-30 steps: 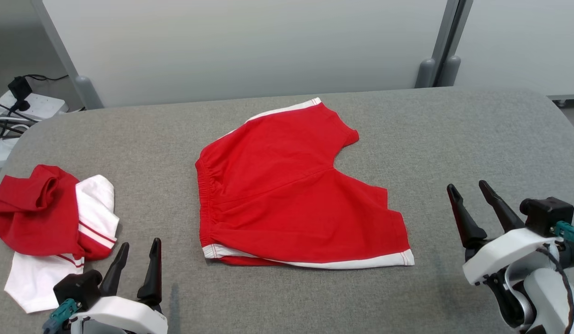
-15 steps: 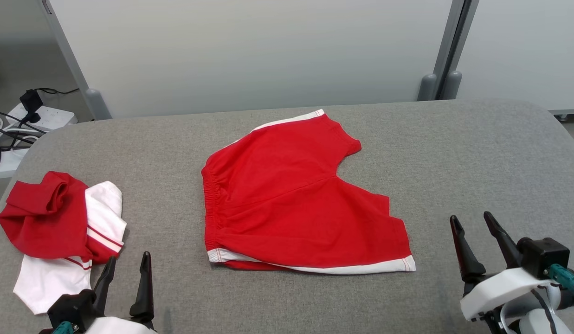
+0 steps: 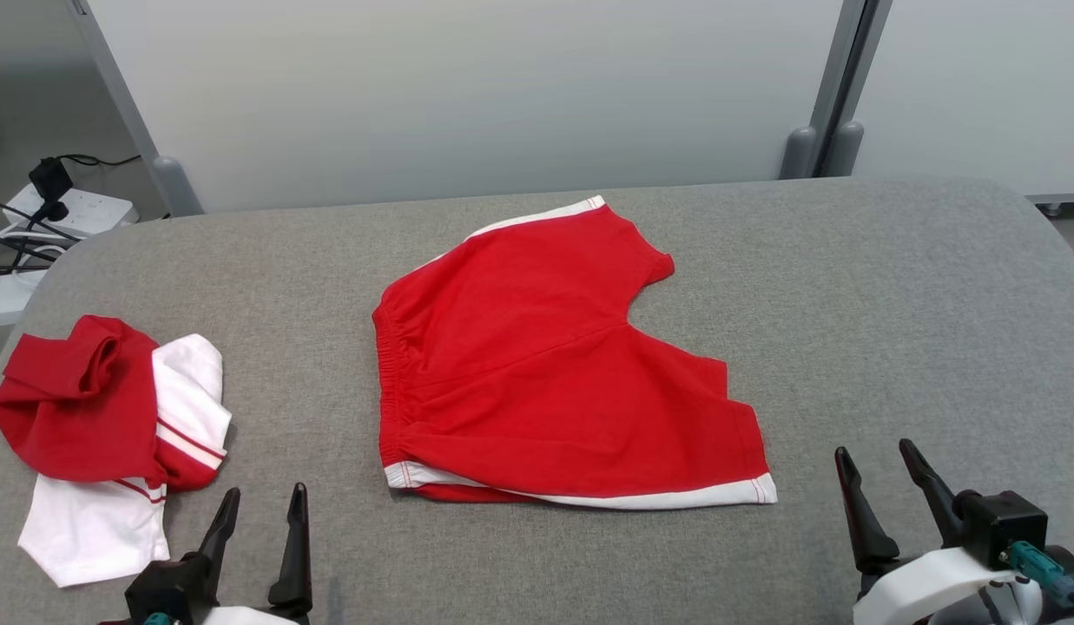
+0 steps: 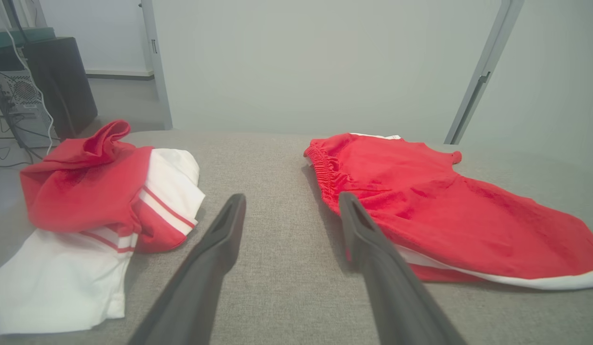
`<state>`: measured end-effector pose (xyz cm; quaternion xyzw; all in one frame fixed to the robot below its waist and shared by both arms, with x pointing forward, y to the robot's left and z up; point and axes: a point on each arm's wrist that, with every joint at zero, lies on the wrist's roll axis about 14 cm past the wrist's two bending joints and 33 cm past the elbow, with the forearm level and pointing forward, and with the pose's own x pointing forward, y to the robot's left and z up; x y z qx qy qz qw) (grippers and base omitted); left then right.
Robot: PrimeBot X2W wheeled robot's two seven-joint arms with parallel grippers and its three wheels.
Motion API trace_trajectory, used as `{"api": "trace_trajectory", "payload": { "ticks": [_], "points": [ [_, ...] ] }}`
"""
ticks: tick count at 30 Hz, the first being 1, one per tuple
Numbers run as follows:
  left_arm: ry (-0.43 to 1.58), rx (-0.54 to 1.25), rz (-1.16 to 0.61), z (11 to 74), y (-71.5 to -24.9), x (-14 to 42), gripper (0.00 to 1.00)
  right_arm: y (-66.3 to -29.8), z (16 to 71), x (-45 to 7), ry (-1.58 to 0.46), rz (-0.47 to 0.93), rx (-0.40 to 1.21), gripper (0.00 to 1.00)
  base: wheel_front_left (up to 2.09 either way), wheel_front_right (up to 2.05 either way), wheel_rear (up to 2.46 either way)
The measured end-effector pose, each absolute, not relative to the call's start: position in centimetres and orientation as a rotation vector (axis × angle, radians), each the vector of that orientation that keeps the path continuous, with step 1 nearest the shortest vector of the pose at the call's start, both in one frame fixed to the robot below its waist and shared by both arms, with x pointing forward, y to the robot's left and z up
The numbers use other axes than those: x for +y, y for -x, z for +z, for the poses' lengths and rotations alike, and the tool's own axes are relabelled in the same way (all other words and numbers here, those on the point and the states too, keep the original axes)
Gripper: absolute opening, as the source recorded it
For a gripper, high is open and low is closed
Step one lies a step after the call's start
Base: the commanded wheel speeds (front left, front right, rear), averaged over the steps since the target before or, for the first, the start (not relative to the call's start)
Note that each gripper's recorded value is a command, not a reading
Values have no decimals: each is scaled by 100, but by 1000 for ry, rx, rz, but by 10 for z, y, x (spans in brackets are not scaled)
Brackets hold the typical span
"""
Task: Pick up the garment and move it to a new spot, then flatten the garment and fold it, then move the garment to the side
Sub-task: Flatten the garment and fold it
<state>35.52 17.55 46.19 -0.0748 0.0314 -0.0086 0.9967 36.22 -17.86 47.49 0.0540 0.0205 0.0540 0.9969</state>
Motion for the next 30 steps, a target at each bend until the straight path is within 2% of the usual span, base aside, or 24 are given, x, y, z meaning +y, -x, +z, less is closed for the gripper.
{"api": "trace_trajectory", "payload": {
  "ticks": [19,30],
  "points": [
    [128,85,-35,456,-349,168,100,-358,468,-171,-95,131,65,100,0,0,0],
    [130,142,-76,439,-343,154,100,-347,418,-161,-112,150,234,100,0,0,0]
  ]
}}
